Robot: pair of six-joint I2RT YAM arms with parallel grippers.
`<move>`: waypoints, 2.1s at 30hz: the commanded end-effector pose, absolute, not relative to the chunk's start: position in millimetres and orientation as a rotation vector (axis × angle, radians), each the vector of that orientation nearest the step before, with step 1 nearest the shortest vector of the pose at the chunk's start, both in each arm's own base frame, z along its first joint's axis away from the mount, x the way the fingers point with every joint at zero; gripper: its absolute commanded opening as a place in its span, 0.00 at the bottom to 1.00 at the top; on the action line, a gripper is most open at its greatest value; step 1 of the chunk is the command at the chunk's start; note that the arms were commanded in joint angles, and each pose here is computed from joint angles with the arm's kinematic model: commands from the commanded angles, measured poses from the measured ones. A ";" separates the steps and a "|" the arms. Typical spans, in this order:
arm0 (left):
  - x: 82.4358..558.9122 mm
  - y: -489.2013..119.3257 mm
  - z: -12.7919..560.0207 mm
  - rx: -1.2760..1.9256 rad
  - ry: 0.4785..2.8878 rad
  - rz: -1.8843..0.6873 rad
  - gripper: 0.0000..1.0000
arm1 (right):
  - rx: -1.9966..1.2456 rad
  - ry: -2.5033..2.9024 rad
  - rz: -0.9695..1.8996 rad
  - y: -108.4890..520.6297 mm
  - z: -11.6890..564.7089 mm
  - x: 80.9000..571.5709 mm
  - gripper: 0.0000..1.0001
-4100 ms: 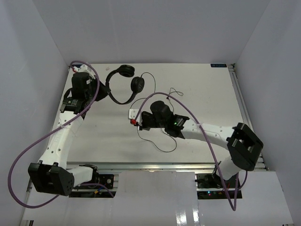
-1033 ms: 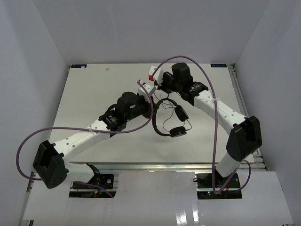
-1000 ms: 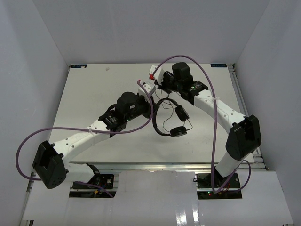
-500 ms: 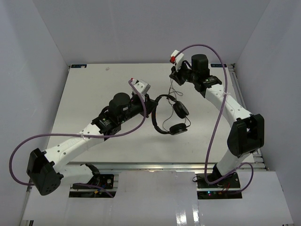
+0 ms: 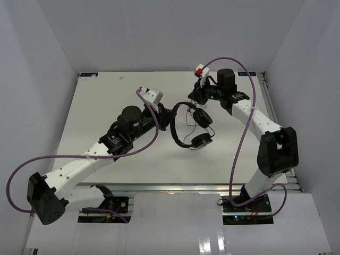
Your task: Wrap the headphones
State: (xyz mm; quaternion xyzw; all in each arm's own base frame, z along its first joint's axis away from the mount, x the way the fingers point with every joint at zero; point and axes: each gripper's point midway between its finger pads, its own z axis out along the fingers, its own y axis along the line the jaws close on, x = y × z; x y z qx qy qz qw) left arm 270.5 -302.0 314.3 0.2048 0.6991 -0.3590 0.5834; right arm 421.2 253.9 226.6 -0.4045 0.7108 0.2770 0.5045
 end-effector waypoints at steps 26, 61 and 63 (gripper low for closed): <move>307.2 -238.2 483.6 -0.104 1.383 -0.759 0.00 | -1.000 1.329 1.811 337.5 270.7 259.4 0.14; 403.7 -46.4 454.5 -0.350 1.524 -0.119 0.00 | -1.278 1.428 1.309 313.1 237.9 213.1 0.08; 407.5 -38.0 445.8 -0.356 1.536 -0.104 0.00 | -1.299 1.443 1.158 302.9 243.2 217.5 0.08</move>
